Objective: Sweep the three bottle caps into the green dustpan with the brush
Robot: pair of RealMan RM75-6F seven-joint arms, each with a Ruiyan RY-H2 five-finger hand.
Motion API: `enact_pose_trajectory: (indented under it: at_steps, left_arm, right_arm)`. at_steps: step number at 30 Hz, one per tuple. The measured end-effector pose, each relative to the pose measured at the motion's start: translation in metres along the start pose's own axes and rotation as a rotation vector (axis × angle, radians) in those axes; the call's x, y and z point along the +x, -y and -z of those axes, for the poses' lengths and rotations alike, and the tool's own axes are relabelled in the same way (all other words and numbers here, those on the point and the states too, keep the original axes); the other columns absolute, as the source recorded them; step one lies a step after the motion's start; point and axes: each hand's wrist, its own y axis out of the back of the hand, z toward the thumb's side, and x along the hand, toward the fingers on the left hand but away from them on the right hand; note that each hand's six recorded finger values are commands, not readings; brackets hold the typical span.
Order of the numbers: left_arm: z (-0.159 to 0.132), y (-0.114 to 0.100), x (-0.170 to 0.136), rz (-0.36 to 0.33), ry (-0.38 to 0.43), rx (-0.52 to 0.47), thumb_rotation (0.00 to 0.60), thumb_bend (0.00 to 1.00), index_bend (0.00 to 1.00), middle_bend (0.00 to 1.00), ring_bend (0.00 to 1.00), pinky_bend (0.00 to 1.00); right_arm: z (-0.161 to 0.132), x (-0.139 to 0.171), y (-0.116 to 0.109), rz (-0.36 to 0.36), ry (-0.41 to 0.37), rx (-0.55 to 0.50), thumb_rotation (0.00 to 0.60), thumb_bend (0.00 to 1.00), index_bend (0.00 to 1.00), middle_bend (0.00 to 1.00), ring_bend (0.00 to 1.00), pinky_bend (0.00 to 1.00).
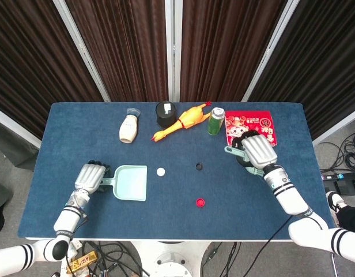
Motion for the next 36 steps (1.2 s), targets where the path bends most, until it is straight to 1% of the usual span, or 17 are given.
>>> enact_pose_trajectory:
  at_steps: [7,13,20,23,30,36]
  left_arm:
    - [0.001,0.002,0.002,0.006,-0.010,0.013,0.600,0.26,0.47,0.46,0.32,0.25]
    - [0.000,0.001,0.001,0.001,-0.006,0.010,0.600,0.30,0.52,0.50,0.34,0.26]
    - [0.000,-0.001,0.002,0.001,0.014,0.018,0.600,0.34,0.55,0.53,0.35,0.28]
    - [0.000,-0.003,0.002,0.003,0.024,0.027,0.600,0.35,0.55,0.53,0.35,0.28]
    - [-0.005,-0.011,0.004,0.015,0.054,0.022,0.600,0.35,0.55,0.53,0.35,0.28]
    - [-0.013,-0.014,0.007,0.036,0.079,0.018,0.600,0.35,0.55,0.54,0.35,0.28]
  right_arm:
    - [0.002,0.000,0.004,-0.008,0.005,-0.002,0.600,0.42,0.63,0.64,0.29,0.24]
    - [0.003,0.000,0.009,-0.020,0.009,-0.003,0.600,0.42,0.63,0.64,0.29,0.24]
    - [-0.003,-0.002,0.016,-0.042,-0.013,-0.009,0.600,0.42,0.64,0.64,0.29,0.24]
    - [-0.007,-0.004,0.019,-0.054,-0.038,-0.013,0.600,0.43,0.64,0.64,0.29,0.23]
    - [-0.021,-0.012,0.030,-0.081,-0.145,0.005,0.600,0.45,0.66,0.64,0.29,0.23]
    - [-0.032,-0.018,0.043,-0.069,-0.215,-0.011,0.600,0.47,0.68,0.64,0.29,0.23]
